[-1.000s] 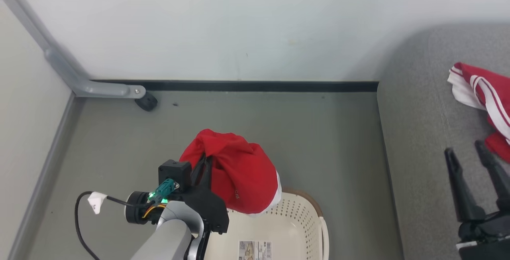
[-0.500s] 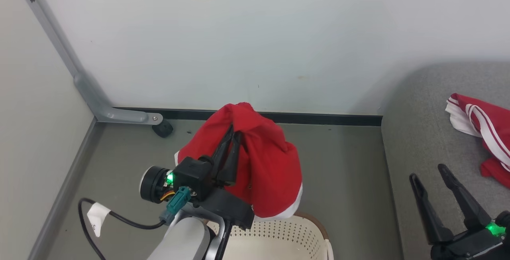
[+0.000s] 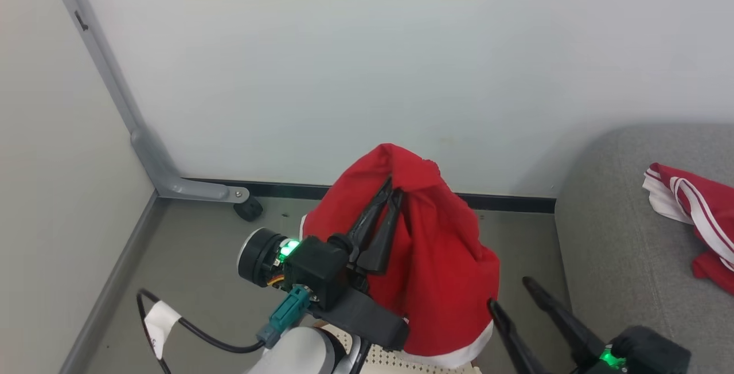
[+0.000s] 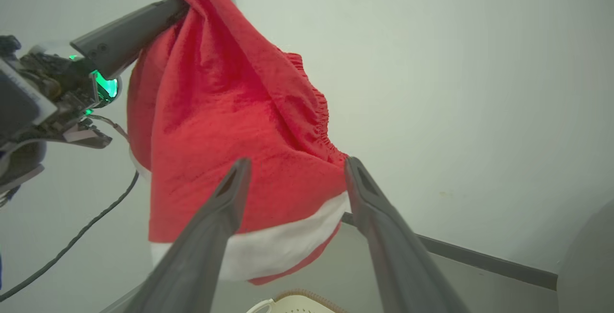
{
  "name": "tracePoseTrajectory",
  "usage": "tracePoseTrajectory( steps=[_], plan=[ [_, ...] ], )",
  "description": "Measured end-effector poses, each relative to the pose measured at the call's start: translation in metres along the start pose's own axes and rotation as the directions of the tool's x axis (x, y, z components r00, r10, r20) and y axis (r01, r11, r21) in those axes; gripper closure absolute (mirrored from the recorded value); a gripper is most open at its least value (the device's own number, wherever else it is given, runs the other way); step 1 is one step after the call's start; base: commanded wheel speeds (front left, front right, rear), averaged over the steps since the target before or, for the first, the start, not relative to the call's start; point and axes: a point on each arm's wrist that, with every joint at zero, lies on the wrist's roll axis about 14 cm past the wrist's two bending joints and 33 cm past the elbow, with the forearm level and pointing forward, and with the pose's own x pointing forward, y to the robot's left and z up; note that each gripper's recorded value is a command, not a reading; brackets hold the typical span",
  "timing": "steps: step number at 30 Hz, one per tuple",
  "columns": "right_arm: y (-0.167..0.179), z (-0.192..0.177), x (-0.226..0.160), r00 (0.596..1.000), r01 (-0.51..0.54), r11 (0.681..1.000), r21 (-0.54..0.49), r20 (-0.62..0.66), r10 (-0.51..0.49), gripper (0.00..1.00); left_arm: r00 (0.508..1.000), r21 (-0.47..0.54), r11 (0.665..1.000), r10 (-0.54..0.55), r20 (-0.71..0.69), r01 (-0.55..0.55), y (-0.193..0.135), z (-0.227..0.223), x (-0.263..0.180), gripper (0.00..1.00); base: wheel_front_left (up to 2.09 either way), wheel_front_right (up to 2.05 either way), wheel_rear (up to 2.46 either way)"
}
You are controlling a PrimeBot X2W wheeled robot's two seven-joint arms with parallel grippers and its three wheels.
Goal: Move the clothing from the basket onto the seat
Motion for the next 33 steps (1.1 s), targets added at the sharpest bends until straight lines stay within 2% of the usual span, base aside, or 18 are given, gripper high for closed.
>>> tracePoseTrajectory(
  steps=[5, 15, 26, 27, 28, 29, 30, 33],
  plan=[
    [0.037, 0.001, 0.008, 0.995, -0.099, 0.995, 0.023, 0.004, 0.099, 0.0, 0.999, 0.007, 0.999, -0.034, -0.022, 0.034, -0.013, 0.006, -0.006, 1.0, 0.0, 0.0, 0.0],
    [0.076, 0.002, 0.014, 0.979, -0.205, 0.978, 0.039, 0.002, 0.205, 0.0, 0.992, 0.009, 0.997, -0.073, -0.098, 0.075, -0.029, 0.001, -0.021, 1.0, 0.0, 0.0, 0.0],
    [0.074, -0.002, 0.019, 0.978, -0.207, 0.978, 0.025, -0.011, 0.208, 0.0, 0.981, 0.001, 0.992, -0.122, -0.149, 0.123, -0.046, -0.005, -0.025, 1.0, 0.0, 0.0, 0.0],
    [0.073, -0.003, 0.019, 0.979, -0.204, 0.979, 0.025, -0.015, 0.204, 0.08, 0.981, 0.001, 0.992, -0.123, -0.15, 0.125, -0.047, -0.005, -0.025, 1.0, 0.0, 0.0, 0.0],
    [0.071, -0.004, 0.019, 0.979, -0.2, 0.979, 0.024, -0.02, 0.201, 0.55, 0.981, 0.0, 0.992, -0.125, -0.149, 0.126, -0.047, -0.004, -0.025, 1.0, 0.0, 0.0, 0.0],
    [0.07, -0.006, 0.019, 0.98, -0.197, 0.98, 0.024, -0.025, 0.198, 0.71, 0.981, 0.0, 0.992, -0.126, -0.148, 0.127, -0.047, -0.003, -0.025, 1.0, 0.0, 0.0, 0.0],
    [0.07, -0.007, 0.019, 0.98, -0.195, 0.98, 0.024, -0.029, 0.196, 1.0, 0.981, -0.001, 0.992, -0.127, -0.148, 0.129, -0.048, -0.002, -0.025, 1.0, 0.0, 0.0, 0.0],
    [0.069, -0.008, 0.019, 0.981, -0.193, 0.981, 0.024, -0.032, 0.193, 1.0, 0.982, -0.001, 0.991, -0.132, -0.138, 0.133, -0.05, 0.002, -0.025, 1.0, 0.0, 0.0, 0.0]
  ],
)
